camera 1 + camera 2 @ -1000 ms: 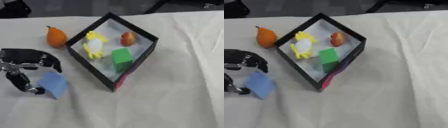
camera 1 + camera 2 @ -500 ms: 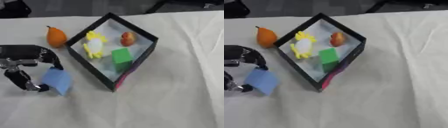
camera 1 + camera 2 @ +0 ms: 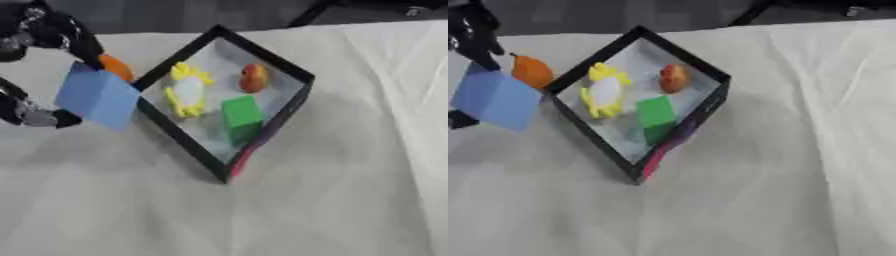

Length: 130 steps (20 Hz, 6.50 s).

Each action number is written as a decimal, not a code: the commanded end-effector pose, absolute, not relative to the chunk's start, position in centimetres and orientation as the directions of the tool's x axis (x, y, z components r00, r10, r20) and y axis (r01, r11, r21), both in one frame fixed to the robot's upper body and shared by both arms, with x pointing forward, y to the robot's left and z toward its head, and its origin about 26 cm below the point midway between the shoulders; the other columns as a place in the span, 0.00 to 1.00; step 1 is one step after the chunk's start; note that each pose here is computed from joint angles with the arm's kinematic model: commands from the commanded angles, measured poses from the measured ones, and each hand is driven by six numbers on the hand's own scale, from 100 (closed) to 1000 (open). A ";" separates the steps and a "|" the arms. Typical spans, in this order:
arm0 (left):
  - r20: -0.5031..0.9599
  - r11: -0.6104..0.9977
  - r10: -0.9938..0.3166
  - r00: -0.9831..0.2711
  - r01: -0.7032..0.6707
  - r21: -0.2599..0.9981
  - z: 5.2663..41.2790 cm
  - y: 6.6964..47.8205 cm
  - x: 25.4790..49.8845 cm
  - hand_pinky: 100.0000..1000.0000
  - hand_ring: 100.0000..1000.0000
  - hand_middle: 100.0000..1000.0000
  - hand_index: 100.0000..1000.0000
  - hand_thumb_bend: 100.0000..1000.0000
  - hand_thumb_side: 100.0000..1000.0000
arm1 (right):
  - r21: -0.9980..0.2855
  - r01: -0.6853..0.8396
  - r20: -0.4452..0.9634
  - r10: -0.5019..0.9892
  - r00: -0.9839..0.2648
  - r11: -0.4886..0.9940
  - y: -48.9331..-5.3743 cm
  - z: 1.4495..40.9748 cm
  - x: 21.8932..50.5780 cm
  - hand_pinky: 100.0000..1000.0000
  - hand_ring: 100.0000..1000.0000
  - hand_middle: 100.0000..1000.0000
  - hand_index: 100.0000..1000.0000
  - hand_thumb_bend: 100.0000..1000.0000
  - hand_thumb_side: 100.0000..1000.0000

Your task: Pick up objects on the table and place them in the box.

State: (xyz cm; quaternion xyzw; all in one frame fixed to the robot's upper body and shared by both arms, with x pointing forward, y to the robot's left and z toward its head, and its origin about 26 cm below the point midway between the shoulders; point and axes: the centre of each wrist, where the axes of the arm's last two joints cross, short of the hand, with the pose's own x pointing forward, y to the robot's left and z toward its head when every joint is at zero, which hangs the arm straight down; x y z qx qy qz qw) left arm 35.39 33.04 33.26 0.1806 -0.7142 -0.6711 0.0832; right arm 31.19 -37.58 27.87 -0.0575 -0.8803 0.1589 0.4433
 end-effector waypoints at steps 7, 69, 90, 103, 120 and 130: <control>-0.249 -0.110 -0.181 -0.952 -0.232 0.967 35.7 31.9 38.7 0.78 0.70 0.44 0.62 0.33 0.08 | -0.351 -0.059 0.733 0.235 -0.639 0.935 -37.0 29.7 31.2 0.94 0.60 0.53 0.77 0.00 0.49; 0.016 -0.033 -0.831 -0.556 0.080 0.996 30.5 43.5 42.9 0.98 1.00 0.78 0.87 0.04 0.30 | -0.357 -0.102 0.728 0.208 -0.654 0.928 -36.0 30.3 31.5 0.94 0.61 0.53 0.77 0.00 0.49; -0.064 -0.104 -0.853 -0.518 0.049 0.993 29.1 43.3 43.8 0.99 1.00 0.82 0.93 0.19 0.55 | -0.368 -0.101 0.720 0.214 -0.660 0.924 -35.8 30.5 31.6 0.94 0.60 0.52 0.76 0.00 0.49; -0.100 -0.115 -0.870 -0.483 0.002 0.993 29.2 43.0 43.9 0.98 0.99 0.82 0.93 0.26 0.52 | -0.378 -0.089 0.717 0.231 -0.658 0.921 -35.9 30.6 31.7 0.94 0.60 0.52 0.76 0.00 0.50; -0.178 -0.166 -0.908 -0.380 -0.064 0.984 28.2 42.9 44.3 0.90 0.91 0.72 0.74 0.12 0.17 | -0.379 -0.094 0.721 0.230 -0.653 0.921 -35.9 30.5 31.8 0.95 0.60 0.52 0.77 0.00 0.50; -0.207 -0.156 -0.863 -0.462 -0.148 0.977 29.4 41.7 44.0 0.81 0.82 0.59 0.60 0.00 0.10 | -0.375 -0.101 0.728 0.225 -0.647 0.922 -36.1 30.3 31.8 0.95 0.61 0.52 0.77 0.00 0.49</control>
